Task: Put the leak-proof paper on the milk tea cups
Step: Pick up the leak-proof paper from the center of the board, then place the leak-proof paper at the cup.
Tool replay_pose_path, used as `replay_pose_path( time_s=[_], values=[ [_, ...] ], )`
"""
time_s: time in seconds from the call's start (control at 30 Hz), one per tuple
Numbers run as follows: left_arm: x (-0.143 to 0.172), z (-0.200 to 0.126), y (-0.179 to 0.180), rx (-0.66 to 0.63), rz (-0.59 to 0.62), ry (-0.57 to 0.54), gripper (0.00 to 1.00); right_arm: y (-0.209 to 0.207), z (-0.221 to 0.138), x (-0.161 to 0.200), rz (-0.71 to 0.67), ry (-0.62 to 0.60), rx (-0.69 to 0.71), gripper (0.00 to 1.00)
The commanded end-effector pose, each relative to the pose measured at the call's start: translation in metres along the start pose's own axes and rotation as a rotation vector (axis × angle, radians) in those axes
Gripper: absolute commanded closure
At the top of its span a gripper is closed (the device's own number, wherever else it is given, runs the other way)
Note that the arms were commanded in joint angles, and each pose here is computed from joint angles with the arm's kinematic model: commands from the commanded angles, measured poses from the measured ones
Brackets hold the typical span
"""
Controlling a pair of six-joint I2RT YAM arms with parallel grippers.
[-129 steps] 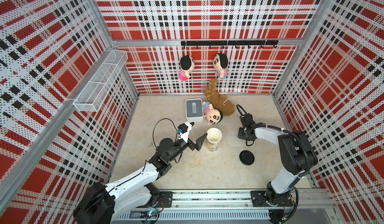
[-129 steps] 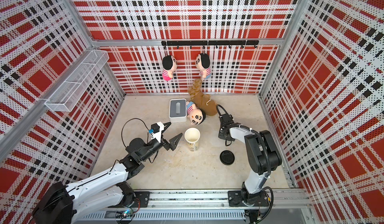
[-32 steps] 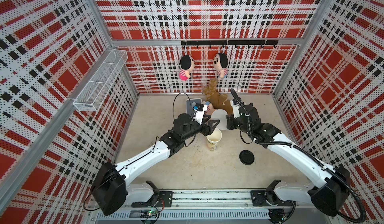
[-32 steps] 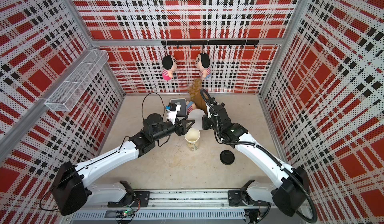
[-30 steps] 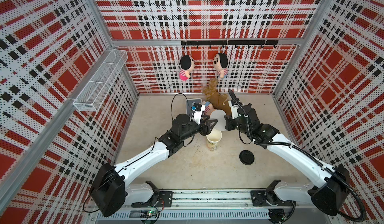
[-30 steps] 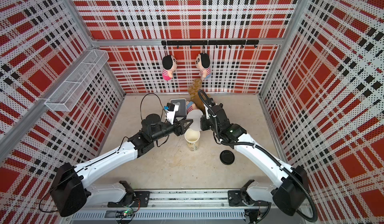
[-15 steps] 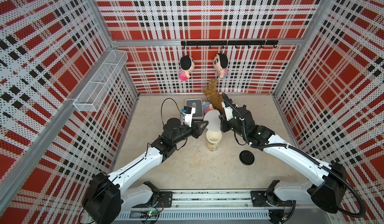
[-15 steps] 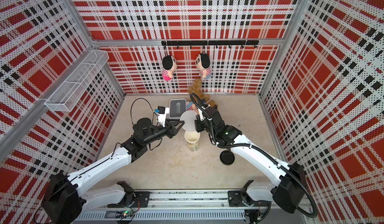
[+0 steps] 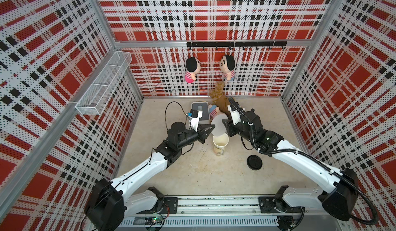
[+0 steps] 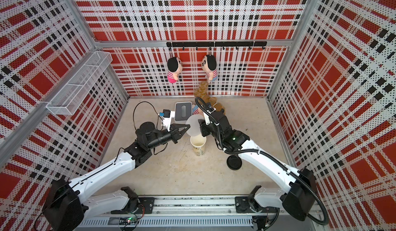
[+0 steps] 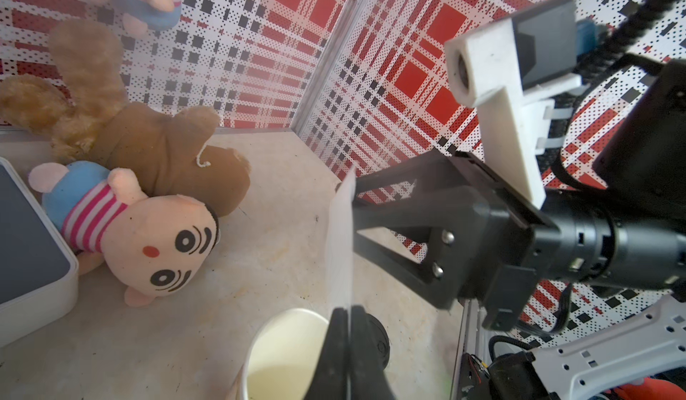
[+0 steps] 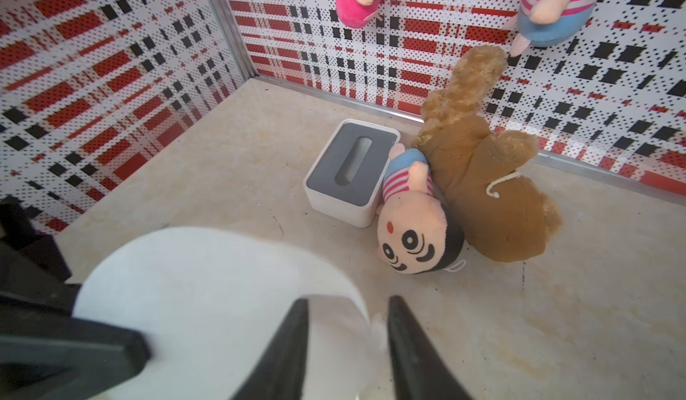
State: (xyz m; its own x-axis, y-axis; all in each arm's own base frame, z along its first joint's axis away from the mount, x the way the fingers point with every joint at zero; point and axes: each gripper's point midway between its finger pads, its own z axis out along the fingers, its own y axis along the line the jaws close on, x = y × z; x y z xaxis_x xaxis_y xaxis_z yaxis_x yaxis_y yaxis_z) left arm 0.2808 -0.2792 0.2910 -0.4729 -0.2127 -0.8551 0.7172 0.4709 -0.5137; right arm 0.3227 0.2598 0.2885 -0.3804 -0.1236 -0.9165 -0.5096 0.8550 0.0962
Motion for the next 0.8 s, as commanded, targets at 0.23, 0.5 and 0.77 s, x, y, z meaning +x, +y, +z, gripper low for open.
replay_pose_path(
  time_s=[0.23,0.5,0.77],
  values=[
    [0.005,-0.003,-0.035,0.132,0.009,0.025,1.0,0.01,-0.035,-0.008,0.194,-0.051,-0.347,0.12],
    [0.024,0.011,-0.048,0.223,-0.024,0.114,1.0,0.004,-0.037,0.004,0.217,-0.05,-0.445,0.04],
    [0.041,0.012,0.001,0.119,-0.139,0.152,1.0,-0.009,-0.022,0.031,0.265,0.024,-0.433,0.15]
  ],
)
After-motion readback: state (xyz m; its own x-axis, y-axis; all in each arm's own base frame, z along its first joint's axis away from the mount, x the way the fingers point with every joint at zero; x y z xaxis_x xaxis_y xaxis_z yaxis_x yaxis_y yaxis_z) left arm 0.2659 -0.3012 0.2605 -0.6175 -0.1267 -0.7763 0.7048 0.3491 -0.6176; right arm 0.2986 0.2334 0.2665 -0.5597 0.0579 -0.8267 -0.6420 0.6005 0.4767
